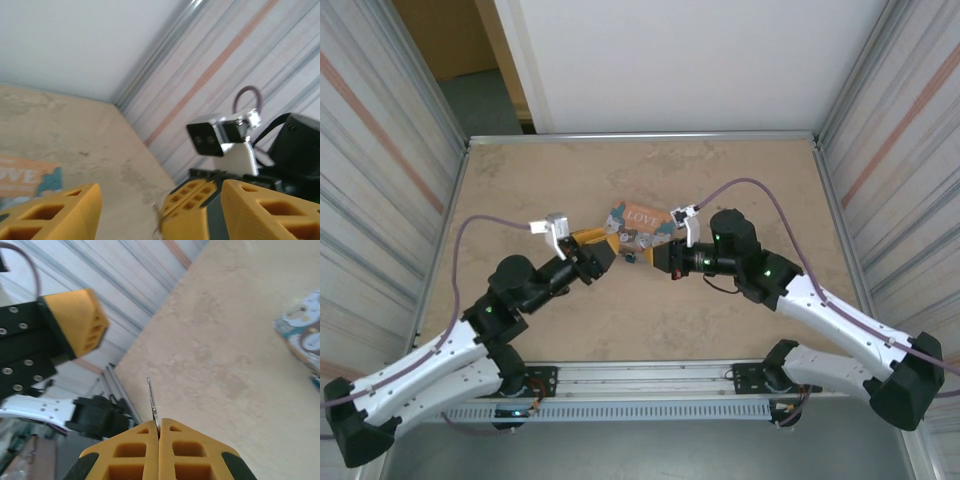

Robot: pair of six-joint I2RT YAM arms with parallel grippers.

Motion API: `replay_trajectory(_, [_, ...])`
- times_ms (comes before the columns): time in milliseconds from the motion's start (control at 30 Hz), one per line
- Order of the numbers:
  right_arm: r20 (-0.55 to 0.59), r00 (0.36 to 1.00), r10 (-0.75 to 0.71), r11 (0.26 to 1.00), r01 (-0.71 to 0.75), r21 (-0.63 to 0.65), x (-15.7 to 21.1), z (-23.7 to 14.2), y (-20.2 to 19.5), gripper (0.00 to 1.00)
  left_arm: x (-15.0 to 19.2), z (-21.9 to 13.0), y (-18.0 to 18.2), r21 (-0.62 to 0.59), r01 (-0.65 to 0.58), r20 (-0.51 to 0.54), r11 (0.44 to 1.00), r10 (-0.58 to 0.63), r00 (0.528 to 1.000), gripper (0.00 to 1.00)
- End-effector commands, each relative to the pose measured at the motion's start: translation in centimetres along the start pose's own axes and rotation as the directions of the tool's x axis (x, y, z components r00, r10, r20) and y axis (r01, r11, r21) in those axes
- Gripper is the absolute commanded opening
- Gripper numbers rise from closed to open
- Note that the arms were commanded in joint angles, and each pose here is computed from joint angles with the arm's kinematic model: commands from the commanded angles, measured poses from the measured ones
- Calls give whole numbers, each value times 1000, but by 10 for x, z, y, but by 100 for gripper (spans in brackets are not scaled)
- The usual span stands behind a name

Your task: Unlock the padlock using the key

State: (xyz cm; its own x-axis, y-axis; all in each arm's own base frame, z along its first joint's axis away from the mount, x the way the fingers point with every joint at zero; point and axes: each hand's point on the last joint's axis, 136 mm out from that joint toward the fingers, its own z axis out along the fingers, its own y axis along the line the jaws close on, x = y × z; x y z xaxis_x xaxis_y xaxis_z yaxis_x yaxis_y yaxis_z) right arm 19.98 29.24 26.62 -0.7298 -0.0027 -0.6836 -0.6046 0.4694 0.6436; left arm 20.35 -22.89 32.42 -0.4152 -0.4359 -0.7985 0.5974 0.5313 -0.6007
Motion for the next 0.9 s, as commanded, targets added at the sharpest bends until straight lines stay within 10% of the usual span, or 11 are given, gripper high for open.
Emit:
replay_trajectory(0, [-64,996,-68,993,74,97,10,-9,-22,0,23,-20,44,-202,-107,-107,973,87,990,68])
replay_trajectory(867, [-100,991,90,995,-84,57,-10,87,-124,0,107,-53,154,-501,-151,-320,852,-20,947,78])
